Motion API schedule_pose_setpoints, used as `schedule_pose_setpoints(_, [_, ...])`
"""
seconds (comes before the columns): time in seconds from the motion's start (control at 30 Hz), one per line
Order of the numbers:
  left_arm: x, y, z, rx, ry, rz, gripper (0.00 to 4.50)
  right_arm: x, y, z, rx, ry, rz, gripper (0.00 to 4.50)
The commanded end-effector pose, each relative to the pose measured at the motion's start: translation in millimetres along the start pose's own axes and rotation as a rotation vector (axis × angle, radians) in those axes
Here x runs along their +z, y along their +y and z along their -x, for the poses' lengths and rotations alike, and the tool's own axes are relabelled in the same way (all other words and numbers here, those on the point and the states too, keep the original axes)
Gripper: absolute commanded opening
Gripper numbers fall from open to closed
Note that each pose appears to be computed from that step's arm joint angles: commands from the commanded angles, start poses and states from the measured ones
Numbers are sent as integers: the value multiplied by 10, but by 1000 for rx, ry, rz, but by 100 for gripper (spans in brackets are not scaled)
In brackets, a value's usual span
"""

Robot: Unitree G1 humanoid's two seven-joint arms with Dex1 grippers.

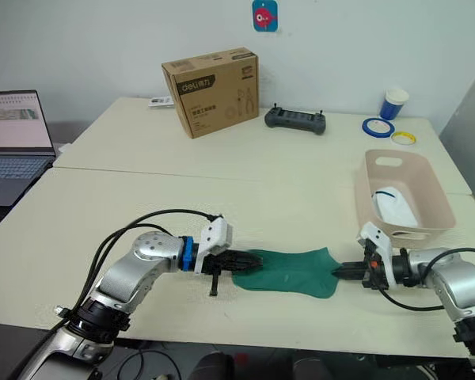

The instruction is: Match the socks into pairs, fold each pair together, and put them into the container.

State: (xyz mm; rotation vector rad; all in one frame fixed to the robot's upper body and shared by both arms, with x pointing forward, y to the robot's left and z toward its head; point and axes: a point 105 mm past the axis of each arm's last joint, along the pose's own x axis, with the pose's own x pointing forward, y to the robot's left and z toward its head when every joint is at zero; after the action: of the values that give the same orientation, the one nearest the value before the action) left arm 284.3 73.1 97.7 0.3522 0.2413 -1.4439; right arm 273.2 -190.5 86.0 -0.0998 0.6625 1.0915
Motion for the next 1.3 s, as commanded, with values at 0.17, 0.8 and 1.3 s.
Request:
schedule_pose_setpoints(0.17, [-185,82,-106,15,107,-17,4,305,253,35,142,-67,41,0])
schedule_pose_setpoints(0.8, [-271,95,-153,38,117,38,4,823,719,-709,408,-190,37,0])
schedule_pose_setpoints(1.3, [-317,73,-137,38,133,42,0,1025,870,-607,483,-307,-58,285])
